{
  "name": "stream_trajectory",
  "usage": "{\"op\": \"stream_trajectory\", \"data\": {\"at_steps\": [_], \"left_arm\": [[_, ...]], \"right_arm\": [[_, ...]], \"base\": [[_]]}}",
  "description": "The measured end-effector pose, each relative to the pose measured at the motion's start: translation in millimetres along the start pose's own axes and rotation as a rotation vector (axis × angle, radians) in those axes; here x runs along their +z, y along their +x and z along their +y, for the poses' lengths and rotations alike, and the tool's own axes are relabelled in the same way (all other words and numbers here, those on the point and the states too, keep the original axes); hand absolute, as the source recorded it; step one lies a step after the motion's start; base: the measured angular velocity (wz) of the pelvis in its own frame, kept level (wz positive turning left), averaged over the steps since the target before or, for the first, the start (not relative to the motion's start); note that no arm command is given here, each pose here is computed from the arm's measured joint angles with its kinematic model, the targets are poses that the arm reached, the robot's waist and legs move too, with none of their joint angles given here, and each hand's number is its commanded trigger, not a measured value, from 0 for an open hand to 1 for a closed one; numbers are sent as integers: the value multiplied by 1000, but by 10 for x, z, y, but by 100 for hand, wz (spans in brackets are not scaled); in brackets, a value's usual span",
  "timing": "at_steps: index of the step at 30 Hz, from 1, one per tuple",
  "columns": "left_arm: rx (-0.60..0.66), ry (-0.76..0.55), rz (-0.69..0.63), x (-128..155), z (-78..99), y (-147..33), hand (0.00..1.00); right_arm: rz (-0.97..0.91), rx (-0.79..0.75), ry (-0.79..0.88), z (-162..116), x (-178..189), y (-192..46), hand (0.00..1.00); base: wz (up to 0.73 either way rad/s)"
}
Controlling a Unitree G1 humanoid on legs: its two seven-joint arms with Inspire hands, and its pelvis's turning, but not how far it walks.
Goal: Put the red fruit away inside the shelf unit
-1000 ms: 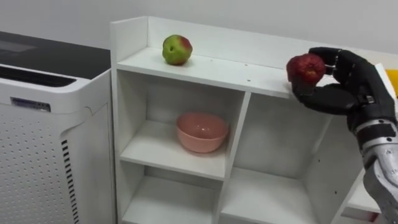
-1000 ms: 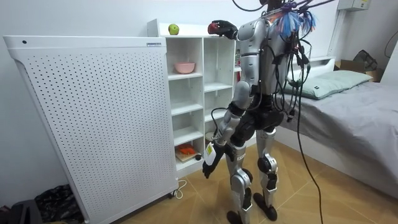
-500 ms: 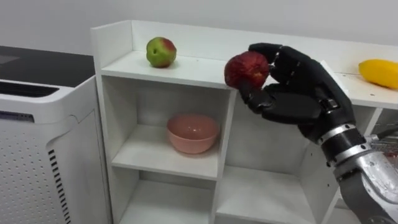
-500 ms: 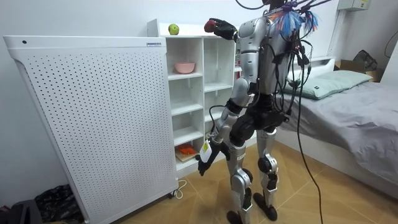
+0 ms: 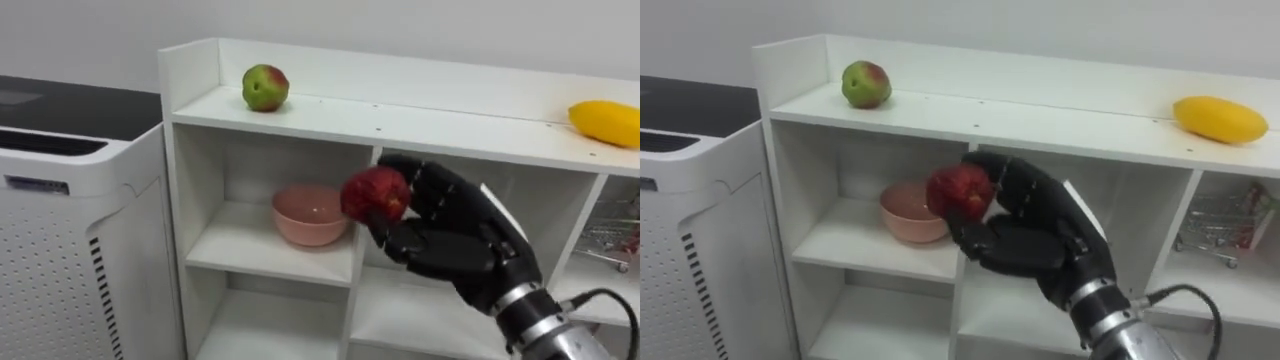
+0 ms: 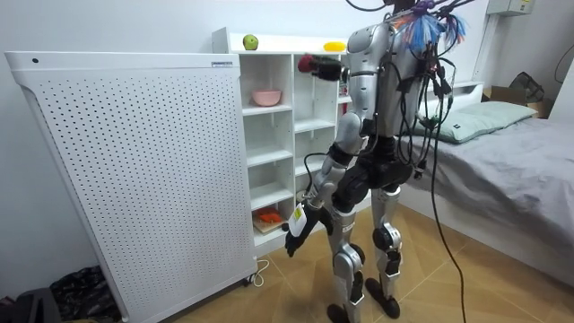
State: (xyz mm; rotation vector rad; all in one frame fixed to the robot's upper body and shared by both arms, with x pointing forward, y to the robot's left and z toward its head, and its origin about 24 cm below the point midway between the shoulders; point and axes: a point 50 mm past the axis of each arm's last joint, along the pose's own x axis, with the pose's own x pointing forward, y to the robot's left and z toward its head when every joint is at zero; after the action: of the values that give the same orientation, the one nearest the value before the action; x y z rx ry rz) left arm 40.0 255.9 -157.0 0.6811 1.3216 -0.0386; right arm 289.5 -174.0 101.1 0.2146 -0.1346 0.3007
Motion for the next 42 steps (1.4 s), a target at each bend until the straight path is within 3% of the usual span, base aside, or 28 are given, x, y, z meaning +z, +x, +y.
{"op": "stream_trajectory", "data": {"at_steps": [8,17,30,42], "left_arm": [[8,12,-40,139,-12,15,0],[-16,-73,-39,249,-37,52,0],[-51,-179,-36,317,-127,48,0],[-70,-243,-96,483,-145,30,0]], "right_arm": [[159,-195,82,-248,-429,-85,100],[334,-406,251,-493,-942,-240,100],[332,-634,536,-779,-1028,-151,100],[133,-733,805,-991,-593,194,100]], "base": [[0],[6],[-2],[13]]}}
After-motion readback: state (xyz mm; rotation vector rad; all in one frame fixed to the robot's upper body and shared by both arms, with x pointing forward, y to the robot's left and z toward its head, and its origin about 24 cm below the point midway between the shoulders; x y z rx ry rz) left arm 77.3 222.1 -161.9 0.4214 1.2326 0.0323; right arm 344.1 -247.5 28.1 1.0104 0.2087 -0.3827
